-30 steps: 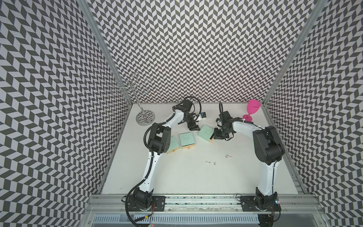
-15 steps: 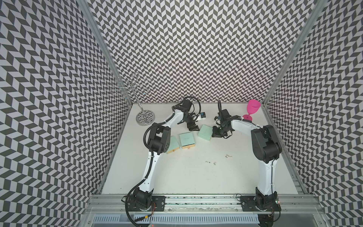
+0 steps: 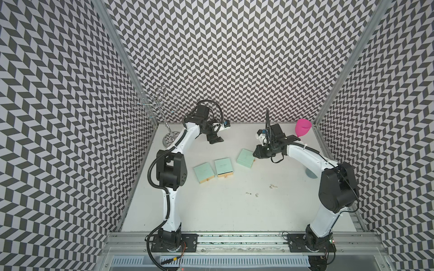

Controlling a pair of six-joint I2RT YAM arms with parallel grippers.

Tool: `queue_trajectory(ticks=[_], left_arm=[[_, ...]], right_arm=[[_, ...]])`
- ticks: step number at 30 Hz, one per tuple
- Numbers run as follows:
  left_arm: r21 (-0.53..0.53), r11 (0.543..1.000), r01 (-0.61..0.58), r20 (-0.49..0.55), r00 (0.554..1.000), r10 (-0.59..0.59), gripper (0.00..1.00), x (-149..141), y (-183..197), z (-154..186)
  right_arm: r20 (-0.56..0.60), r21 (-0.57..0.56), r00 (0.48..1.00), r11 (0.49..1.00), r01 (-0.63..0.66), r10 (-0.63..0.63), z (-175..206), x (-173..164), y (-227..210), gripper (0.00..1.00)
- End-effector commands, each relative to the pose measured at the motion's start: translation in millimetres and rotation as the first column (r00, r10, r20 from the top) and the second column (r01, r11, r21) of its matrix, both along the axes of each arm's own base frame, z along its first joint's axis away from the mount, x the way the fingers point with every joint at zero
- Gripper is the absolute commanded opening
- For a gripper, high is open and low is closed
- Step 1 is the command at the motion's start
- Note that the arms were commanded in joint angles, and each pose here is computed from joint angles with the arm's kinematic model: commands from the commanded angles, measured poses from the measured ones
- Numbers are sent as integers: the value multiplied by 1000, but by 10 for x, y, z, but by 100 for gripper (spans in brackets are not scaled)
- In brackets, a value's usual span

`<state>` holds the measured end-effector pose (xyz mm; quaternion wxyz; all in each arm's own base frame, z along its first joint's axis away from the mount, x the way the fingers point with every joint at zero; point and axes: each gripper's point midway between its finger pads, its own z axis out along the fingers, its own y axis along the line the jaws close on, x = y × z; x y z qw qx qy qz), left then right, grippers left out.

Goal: Place the earrings into the drawer-style jewelry box
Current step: Adjust the jewelry box at the center of the board.

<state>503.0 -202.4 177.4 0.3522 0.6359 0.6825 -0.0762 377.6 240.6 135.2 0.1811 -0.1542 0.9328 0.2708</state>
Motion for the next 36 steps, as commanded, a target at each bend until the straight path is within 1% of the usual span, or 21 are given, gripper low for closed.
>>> queue_trajectory(ticks=[1, 4, 8, 12, 14, 19, 22, 29, 33, 36], left_arm=[[51, 999, 17, -70, 997, -14, 81, -179, 77, -319], [47, 999, -18, -113, 993, 23, 79, -223, 139, -488], [61, 997, -38, -149, 988, 47, 77, -250, 177, -712], [61, 996, -66, -170, 983, 75, 76, -203, 214, -856], [62, 995, -76, -178, 980, 86, 76, -176, 223, -907], [64, 994, -86, -196, 976, 97, 77, -140, 214, -1022], [74, 995, -72, -218, 972, 87, 76, -180, 194, -1083], [102, 994, -40, -249, 966, 64, 76, -323, 231, -1165], [102, 995, -18, -272, 961, 46, 74, -430, 237, -1153], [99, 995, -6, -289, 957, 35, 73, -518, 244, -1138]], right_arm=[[-95, 114, 983, 983, -146, 157, -90, -387, 352, 14], [-128, 162, 968, 967, -195, 217, -209, -527, 578, 13], [-172, 187, 946, 952, -241, 273, -419, -646, 778, 12], [-212, 183, 929, 946, -268, 304, -629, -716, 925, 12], [-228, 176, 926, 948, -264, 300, -730, -717, 961, 12], [-243, 178, 930, 955, -237, 275, -892, -643, 1015, 12], [-246, 184, 930, 955, -233, 274, -922, -576, 1065, 12], [-236, 137, 937, 964, -229, 256, -1004, -377, 1119, 12], [-218, 80, 949, 973, -216, 229, -1034, -247, 1074, 12], [-206, 64, 958, 979, -192, 201, -1029, -126, 1009, 12]])
